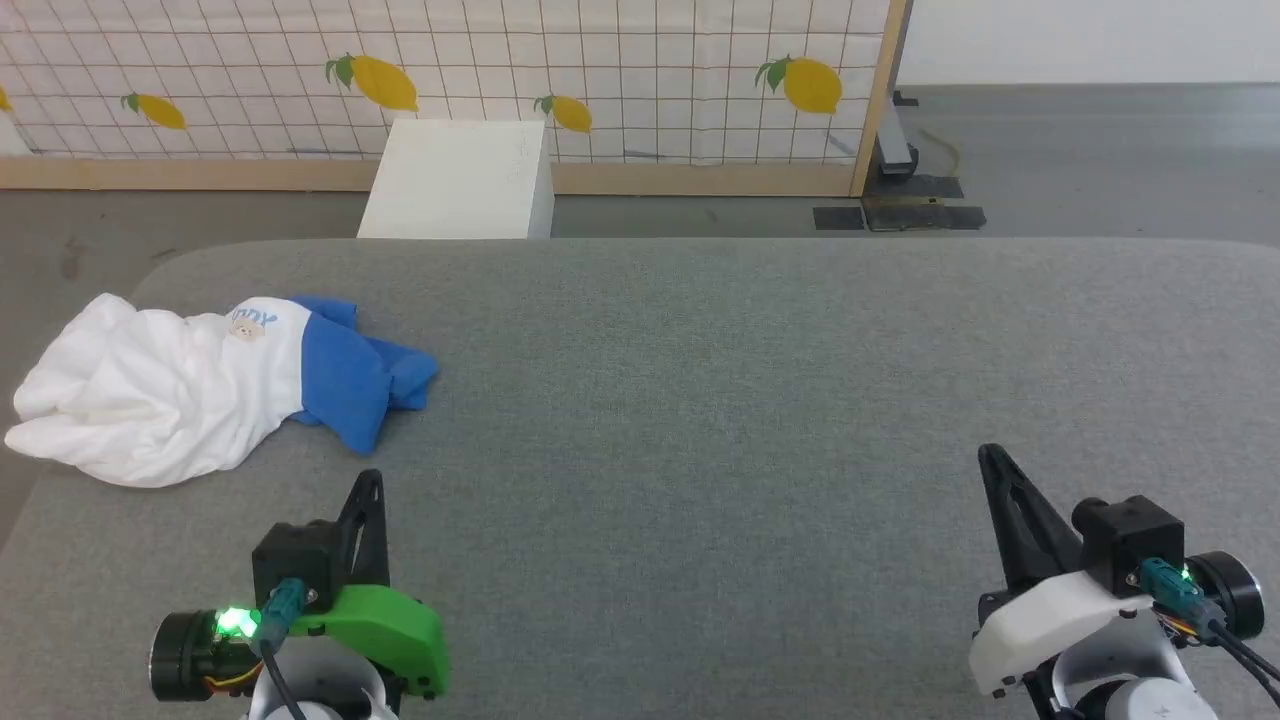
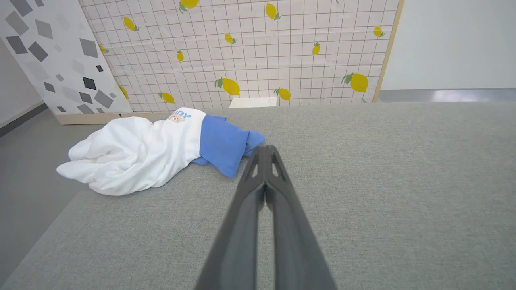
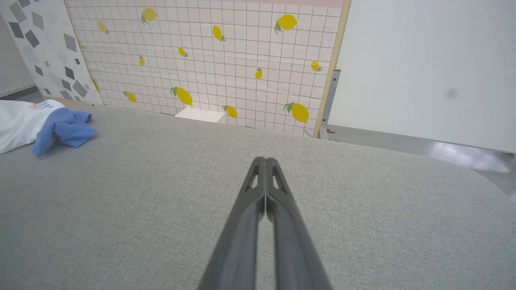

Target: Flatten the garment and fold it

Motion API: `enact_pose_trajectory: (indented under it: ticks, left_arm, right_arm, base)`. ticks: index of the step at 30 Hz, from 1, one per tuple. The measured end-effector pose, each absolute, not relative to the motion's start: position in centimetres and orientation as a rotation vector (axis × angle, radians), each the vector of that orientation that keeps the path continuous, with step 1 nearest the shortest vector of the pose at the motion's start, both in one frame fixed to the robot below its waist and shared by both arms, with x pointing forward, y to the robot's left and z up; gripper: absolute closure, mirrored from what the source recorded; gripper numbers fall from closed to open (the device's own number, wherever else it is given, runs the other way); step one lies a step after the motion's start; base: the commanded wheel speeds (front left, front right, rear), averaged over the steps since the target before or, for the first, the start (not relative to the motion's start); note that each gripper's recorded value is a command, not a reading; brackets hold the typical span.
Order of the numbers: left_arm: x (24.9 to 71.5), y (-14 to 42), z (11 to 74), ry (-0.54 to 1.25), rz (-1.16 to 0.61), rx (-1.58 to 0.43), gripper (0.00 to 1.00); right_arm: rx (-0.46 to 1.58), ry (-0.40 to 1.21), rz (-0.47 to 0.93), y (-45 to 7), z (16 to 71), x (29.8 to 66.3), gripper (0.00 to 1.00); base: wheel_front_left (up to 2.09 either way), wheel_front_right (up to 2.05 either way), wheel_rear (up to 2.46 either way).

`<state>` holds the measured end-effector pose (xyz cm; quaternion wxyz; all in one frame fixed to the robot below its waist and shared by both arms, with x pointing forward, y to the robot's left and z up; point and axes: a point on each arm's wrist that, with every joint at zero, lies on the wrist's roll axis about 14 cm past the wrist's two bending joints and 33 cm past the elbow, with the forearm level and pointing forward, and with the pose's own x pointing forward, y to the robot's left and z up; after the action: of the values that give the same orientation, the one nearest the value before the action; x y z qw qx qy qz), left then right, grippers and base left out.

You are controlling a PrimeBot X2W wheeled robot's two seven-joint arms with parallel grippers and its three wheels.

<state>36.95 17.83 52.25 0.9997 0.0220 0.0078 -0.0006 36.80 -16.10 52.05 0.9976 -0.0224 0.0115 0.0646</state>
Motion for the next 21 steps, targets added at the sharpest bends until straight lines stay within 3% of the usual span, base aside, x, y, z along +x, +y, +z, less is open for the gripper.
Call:
enact_pose_trajectory:
  ticks: [14,15,21]
  left_arm:
    - [36.95,17.82,52.25,0.016,-0.001,0.044,1.0]
    - [36.95,17.82,52.25,0.016,-0.001,0.044,0.0]
    - [36.92,17.66,52.19,0.017,-0.006,0.039,0.0]
  right_arm:
    - [-0.045,0.023,0.129,-16.1,52.05,36.8,1.0]
    - [-0.045,0.023,0.129,-16.1,52.04,36.8,0.0]
    - [-0.043,0.025,0.128,-16.15,51.98,36.79,0.0]
  base:
    - [0.0,0.0,0.0]
    - [0.0,0.0,0.0]
    - [0.0,0.0,0.0]
